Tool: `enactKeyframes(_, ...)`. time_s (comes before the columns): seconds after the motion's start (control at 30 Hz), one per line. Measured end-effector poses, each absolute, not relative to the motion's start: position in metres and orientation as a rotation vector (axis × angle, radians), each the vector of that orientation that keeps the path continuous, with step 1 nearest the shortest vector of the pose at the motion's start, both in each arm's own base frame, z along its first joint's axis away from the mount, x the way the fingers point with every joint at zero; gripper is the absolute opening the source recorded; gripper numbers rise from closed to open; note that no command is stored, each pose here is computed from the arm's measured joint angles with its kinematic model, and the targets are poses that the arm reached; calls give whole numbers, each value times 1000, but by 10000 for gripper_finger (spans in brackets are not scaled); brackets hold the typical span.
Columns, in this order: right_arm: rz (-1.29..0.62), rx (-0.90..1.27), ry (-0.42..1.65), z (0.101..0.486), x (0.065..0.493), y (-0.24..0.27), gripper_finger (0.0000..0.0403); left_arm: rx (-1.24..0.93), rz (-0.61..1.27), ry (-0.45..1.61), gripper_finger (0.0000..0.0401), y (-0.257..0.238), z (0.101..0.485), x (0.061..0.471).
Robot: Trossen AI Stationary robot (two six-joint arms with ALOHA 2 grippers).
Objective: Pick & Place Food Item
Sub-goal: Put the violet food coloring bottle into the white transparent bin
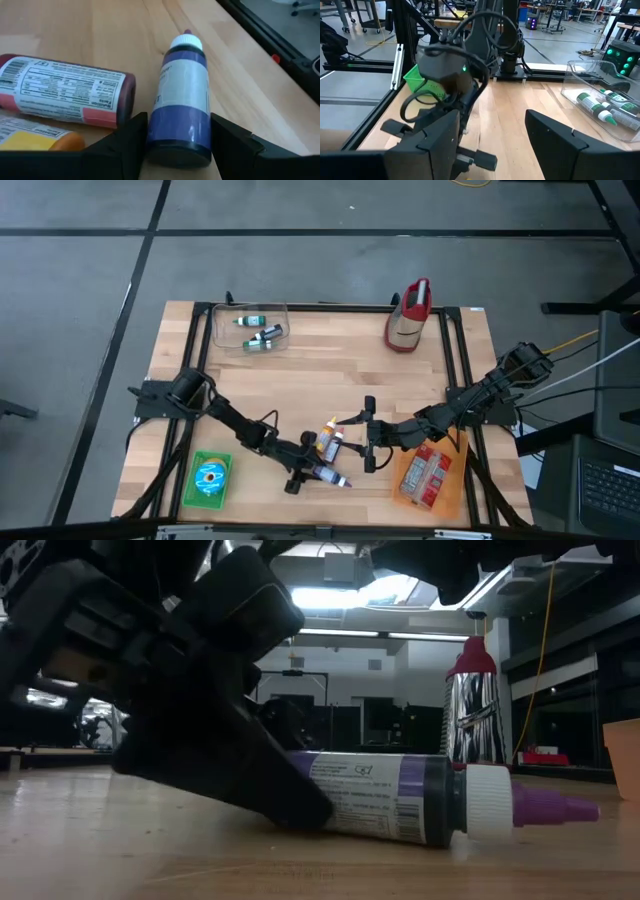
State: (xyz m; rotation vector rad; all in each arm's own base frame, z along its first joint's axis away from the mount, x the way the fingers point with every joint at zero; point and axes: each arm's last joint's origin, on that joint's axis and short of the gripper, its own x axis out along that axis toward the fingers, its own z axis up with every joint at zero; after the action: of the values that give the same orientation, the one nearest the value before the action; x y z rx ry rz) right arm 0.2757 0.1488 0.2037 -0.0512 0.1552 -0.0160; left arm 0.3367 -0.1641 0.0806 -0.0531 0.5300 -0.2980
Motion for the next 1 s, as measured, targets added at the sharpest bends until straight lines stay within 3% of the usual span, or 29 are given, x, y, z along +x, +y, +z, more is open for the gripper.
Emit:
enactKeyframes(0.13,-16,-52,156,204,276,149,230,-30,-305,510,186,-165,83,337)
enactKeyframes(0.37,-16,-53,159,203,276,149,230,-26,-309,502,132,-165,84,337)
enactKeyframes(0.7,-16,-52,159,203,276,149,231,-23,-305,514,133,-162,89,337)
enactKeyframes(1.0,11,-41,164,203,275,150,231,43,-238,582,132,-151,124,319)
